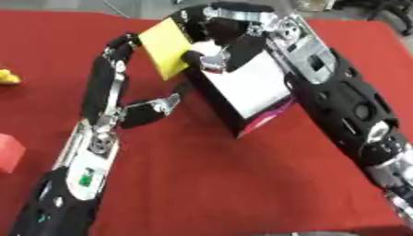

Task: Pick up the objects with one hand, pass them to the other hand, and then place them into the box on the other side of the table.

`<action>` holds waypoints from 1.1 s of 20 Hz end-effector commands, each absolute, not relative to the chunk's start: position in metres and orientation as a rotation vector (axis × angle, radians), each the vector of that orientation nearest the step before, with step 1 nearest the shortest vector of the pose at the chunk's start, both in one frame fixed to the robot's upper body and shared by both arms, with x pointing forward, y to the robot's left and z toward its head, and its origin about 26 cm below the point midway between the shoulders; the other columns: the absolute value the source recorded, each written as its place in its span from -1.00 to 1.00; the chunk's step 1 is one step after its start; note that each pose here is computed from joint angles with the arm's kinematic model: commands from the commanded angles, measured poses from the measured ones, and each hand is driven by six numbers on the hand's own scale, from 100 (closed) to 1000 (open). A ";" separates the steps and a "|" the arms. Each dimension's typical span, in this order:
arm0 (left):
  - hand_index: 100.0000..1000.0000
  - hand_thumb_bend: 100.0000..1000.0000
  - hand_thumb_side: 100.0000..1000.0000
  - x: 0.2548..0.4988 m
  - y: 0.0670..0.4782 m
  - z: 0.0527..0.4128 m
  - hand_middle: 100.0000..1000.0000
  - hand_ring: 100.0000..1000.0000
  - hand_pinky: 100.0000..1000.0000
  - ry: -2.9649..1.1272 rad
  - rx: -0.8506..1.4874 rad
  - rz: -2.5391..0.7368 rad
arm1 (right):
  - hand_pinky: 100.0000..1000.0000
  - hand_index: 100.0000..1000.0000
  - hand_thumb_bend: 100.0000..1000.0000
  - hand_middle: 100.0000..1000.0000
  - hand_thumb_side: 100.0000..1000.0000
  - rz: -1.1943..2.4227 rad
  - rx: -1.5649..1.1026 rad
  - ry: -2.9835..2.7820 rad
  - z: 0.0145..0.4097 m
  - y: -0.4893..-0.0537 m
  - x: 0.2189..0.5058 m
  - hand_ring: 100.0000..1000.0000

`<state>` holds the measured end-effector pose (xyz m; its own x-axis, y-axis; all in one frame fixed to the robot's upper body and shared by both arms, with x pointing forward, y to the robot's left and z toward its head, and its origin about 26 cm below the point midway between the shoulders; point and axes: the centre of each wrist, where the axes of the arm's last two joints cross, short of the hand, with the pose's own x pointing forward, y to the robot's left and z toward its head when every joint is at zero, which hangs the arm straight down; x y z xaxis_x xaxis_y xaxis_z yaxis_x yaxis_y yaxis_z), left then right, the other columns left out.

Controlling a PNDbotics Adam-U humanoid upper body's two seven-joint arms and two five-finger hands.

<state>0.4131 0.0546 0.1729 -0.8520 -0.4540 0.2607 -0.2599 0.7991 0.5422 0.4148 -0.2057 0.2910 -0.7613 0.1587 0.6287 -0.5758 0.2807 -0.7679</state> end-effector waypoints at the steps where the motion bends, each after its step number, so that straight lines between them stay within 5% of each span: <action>1: 0.60 -0.11 -0.10 0.415 0.058 0.181 0.17 0.41 0.61 -2.611 0.563 -0.671 | 0.84 0.14 -1.00 0.54 -0.75 1.546 0.338 -1.963 0.305 -0.213 0.410 0.56; 22: 0.59 -0.05 -0.12 0.419 0.098 0.171 0.18 0.42 0.58 -2.567 0.683 -0.716 | 0.84 0.14 -1.00 0.52 -0.71 1.384 0.270 -1.982 0.307 -0.254 0.409 0.55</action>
<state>0.4194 0.0943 0.1590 -0.7940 -0.5449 0.2696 -0.3232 0.7539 0.5720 0.4125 -0.2422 0.2916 -0.7207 0.1936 0.6656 -0.5667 0.3886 -0.7266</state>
